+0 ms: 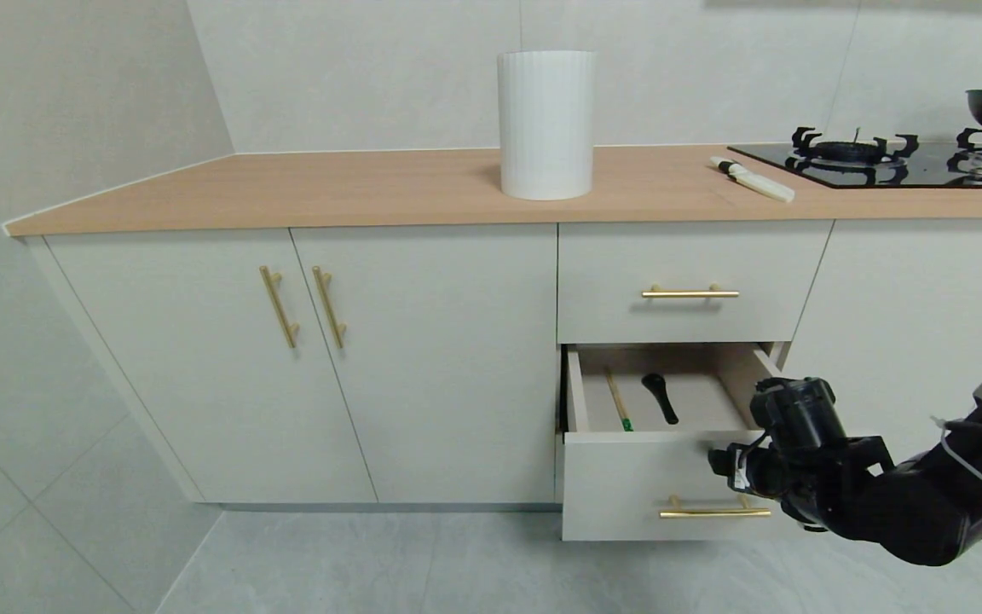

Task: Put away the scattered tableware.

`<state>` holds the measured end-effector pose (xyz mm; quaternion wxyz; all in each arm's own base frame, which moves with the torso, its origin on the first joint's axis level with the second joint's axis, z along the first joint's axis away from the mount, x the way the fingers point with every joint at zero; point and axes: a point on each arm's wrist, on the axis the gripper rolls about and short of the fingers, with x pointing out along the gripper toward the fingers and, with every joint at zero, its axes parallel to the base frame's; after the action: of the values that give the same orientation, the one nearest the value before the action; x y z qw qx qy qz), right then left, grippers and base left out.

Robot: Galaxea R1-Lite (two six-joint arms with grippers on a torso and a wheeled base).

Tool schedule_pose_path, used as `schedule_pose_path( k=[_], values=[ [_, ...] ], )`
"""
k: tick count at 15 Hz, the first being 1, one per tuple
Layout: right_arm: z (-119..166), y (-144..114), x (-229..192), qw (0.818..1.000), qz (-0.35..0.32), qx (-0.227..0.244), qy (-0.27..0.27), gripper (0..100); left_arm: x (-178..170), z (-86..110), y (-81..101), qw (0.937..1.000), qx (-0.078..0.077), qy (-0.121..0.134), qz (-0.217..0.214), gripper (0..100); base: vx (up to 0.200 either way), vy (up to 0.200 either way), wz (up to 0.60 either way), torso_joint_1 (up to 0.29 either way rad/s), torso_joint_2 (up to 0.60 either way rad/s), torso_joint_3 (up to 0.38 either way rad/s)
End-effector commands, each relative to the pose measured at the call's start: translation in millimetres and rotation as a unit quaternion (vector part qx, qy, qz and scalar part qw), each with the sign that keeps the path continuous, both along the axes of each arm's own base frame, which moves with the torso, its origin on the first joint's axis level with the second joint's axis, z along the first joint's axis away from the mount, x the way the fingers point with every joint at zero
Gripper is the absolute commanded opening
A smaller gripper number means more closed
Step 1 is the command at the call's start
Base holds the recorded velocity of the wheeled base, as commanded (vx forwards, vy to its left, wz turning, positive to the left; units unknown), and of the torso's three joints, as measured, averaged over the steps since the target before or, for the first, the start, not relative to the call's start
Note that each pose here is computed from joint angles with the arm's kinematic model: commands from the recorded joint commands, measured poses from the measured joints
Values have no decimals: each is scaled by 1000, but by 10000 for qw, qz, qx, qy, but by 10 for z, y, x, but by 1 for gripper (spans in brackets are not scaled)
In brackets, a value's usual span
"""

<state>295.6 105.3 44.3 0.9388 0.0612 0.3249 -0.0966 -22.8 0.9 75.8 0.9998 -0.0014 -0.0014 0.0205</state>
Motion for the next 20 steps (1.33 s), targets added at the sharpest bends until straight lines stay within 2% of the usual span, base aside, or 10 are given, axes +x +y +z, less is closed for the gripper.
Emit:
schedule_pose_path(
  k=[1,5,14,20],
  values=[
    [-79,-17,68,10000,-38,-31,23,100,0,0,0,10000,-2,-2,2,100,0,0,0,0,0,0],
    [-98,38,304,9999,-37,-8,-159,100,0,0,0,10000,-2,-2,2,100,0,0,0,0,0,0],
    [-103,235,876,9971,314,-263,-640,100,0,0,0,10000,-2,-2,2,100,0,0,0,0,0,0],
    [-293,368,1186,9959,372,-274,-783,100,0,0,0,10000,-2,-2,2,100,0,0,0,0,0,0]
  ],
)
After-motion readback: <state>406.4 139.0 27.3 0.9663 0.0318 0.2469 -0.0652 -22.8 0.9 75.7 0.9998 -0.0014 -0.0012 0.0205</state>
